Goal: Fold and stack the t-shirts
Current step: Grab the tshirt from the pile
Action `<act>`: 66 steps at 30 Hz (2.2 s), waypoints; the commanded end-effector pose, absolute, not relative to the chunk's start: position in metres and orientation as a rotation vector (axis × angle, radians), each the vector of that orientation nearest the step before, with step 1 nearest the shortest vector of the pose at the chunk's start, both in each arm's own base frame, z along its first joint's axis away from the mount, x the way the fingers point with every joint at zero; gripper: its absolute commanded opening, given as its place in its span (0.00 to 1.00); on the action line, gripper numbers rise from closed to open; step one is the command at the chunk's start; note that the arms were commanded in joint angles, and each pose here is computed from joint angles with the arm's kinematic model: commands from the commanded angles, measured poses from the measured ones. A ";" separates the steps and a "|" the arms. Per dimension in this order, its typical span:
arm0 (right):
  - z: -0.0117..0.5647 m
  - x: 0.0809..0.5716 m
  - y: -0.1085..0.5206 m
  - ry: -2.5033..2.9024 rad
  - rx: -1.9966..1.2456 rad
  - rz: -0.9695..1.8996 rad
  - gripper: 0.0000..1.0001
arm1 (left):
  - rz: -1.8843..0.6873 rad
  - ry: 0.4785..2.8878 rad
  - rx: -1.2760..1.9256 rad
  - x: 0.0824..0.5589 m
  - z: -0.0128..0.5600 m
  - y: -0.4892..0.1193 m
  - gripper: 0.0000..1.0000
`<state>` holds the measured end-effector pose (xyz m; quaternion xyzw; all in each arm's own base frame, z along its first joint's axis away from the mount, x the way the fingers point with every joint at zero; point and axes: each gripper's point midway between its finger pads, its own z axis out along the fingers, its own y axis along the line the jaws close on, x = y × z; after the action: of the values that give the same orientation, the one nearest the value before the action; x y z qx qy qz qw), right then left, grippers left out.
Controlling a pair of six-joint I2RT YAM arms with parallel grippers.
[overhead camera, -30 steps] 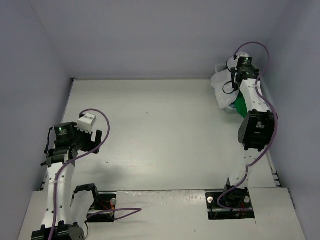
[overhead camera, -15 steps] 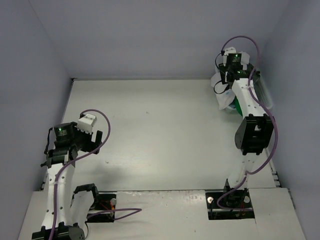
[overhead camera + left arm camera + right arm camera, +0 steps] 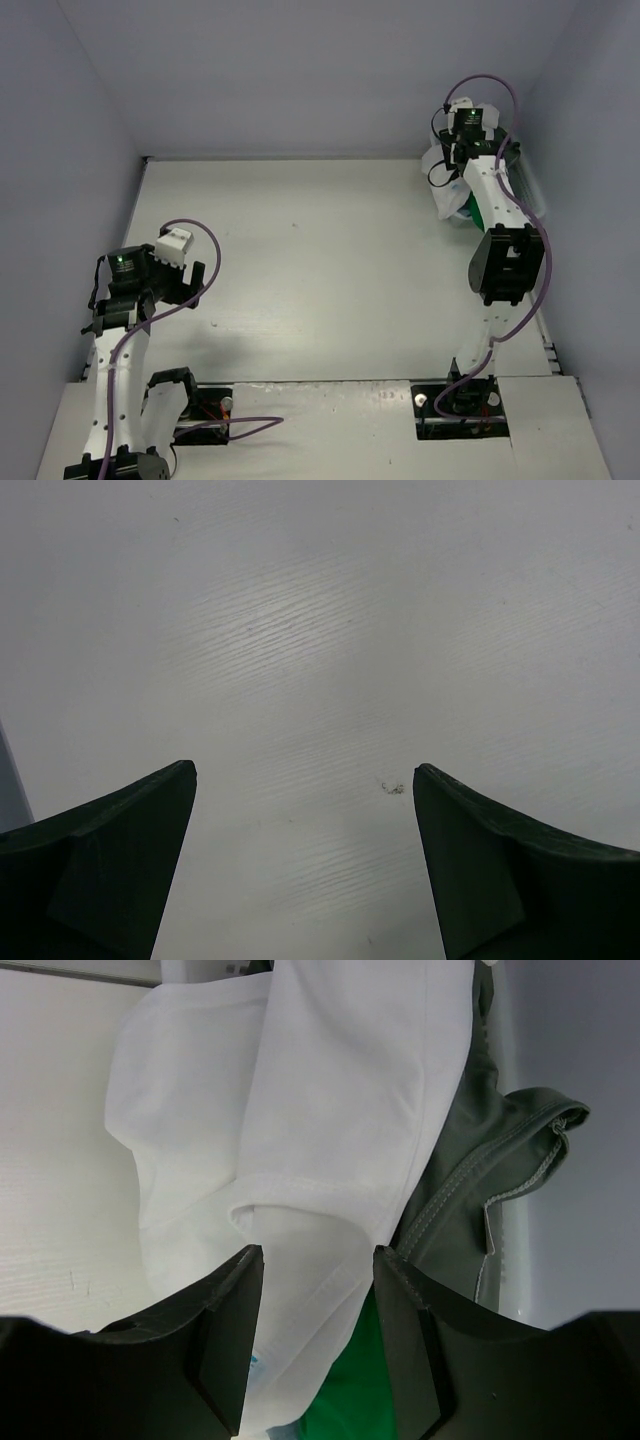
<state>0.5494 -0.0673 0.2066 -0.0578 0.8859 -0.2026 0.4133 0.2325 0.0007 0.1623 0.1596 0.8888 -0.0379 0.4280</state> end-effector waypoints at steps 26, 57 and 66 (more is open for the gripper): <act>0.234 0.584 -0.089 2.092 -0.063 -0.631 0.45 | -0.078 2.196 0.423 0.240 0.170 0.003 0.83; 0.252 0.583 -0.111 2.043 -0.011 -0.658 0.45 | -0.083 2.198 0.425 0.240 0.169 0.003 0.84; 0.240 0.580 -0.107 2.070 -0.019 -0.641 0.31 | -0.083 2.199 0.428 0.240 0.169 0.003 0.83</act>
<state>0.5754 -0.1049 0.1920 -0.0303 0.8738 -0.2576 0.4113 0.2329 0.0012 0.1582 0.1619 0.8924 -0.0394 0.4193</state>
